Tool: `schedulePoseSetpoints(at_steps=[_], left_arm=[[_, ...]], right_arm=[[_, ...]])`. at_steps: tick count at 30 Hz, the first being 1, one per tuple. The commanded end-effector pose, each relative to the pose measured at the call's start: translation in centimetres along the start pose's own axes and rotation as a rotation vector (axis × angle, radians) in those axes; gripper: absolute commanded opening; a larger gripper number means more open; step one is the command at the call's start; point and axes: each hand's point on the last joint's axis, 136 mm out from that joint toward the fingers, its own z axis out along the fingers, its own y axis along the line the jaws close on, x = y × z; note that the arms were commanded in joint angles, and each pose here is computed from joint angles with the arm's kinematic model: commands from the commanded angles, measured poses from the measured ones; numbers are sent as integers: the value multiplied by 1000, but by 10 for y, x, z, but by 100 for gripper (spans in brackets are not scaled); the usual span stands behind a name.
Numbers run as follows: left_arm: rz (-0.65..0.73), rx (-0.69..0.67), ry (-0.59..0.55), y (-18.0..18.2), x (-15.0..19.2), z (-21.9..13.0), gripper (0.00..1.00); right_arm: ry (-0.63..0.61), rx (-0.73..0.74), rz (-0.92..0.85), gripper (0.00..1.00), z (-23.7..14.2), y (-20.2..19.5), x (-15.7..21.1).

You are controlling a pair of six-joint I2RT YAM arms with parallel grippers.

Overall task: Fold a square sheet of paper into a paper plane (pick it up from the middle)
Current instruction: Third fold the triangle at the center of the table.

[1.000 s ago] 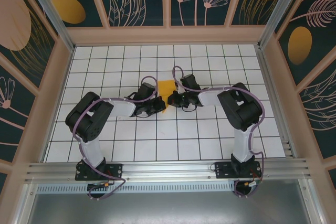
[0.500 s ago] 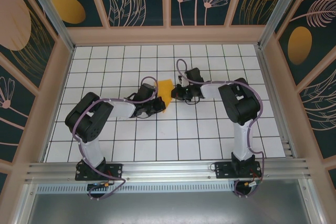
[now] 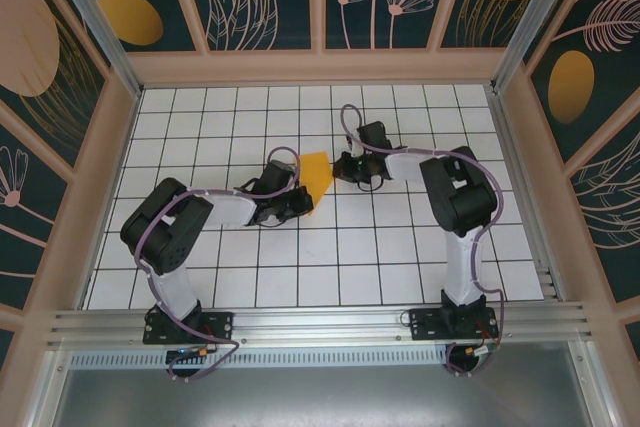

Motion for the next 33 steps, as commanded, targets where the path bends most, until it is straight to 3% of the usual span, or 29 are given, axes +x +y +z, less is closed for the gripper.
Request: schedulePoseSetpoints(at_steps=[1, 7, 12, 17, 23, 33], left_arm=[[-33, -219, 144, 61, 46, -4, 0], [-28, -218, 146, 60, 45, -3, 0], [-30, -219, 150, 60, 45, -2, 0], [-30, -225, 155, 62, 47, -2, 0], [-21, -225, 160, 64, 49, -2, 0], [46, -166, 118, 41, 32, -9, 0]], right_arm=[[-58, -19, -70, 0, -18, 22, 0], [25, -78, -90, 0, -3, 40, 35], [77, -81, -76, 0, 12, 35, 41], [72, -5, -33, 0, 26, 12, 29], [-17, 104, 97, 0, 18, -38, 1], [-101, 101, 40, 0, -4, -8, -21]])
